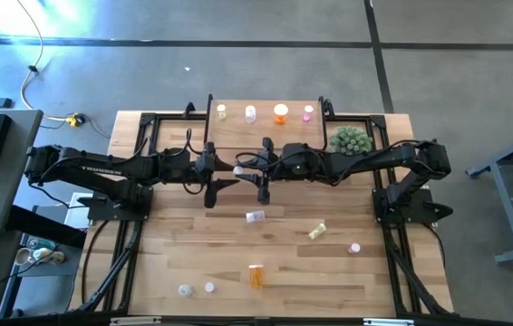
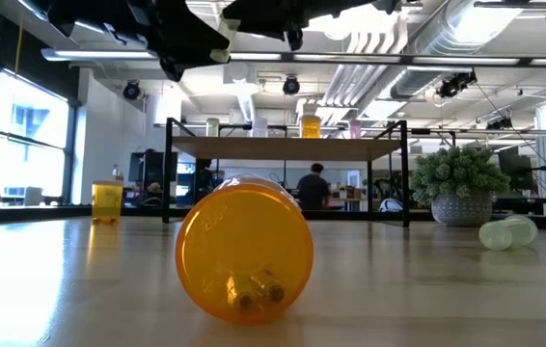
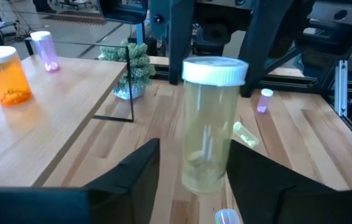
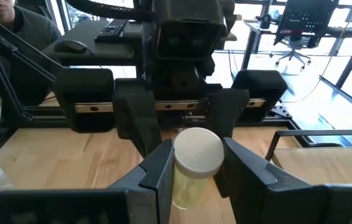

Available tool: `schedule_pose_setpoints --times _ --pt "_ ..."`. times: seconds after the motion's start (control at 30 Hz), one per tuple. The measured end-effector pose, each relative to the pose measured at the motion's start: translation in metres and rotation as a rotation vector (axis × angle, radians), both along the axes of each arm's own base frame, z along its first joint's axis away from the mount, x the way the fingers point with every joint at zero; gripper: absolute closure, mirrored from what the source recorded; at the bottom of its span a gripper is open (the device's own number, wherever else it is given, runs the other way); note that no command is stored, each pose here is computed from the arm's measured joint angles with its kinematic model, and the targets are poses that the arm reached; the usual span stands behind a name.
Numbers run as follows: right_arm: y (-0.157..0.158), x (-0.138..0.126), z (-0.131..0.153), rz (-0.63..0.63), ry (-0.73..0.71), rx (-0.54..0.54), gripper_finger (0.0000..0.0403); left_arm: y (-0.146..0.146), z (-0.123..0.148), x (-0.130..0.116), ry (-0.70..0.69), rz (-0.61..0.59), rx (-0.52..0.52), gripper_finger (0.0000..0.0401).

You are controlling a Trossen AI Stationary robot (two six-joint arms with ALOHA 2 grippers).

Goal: Pick and place medicine bottles onto shelf by color
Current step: Put the top yellow pill bottle aligned with the other yellow pill bottle on the shelf

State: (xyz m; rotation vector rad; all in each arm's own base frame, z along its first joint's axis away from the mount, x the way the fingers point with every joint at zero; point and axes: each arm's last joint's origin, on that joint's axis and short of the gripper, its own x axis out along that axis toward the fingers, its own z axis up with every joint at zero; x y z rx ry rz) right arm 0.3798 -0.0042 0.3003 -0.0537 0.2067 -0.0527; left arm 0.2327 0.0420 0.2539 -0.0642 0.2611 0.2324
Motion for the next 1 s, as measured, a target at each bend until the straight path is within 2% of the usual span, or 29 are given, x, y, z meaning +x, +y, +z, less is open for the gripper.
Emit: schedule_pose_setpoints --times 0.37,0.67,0.8,1.0 --pt "-0.0002 -0.0002 -0.0008 -0.003 0.008 0.000 0.0299 -0.0002 0.0000 0.0001 0.000 -0.004 0.000 0.0313" --pt "-0.0002 -0.0002 -0.0008 -0.003 0.009 0.000 0.0297 -0.0002 -0.0001 0.0000 0.001 -0.004 0.000 0.0314" --pt "-0.0001 -0.0003 -0.0016 -0.002 0.016 0.000 0.0270 -0.0003 -0.0007 -0.0001 0.007 -0.004 -0.001 0.0314" --pt "0.0002 -0.0055 0.0048 -0.005 0.013 0.023 0.0200 0.0001 -0.0007 -0.0002 0.008 0.005 0.000 0.0314"
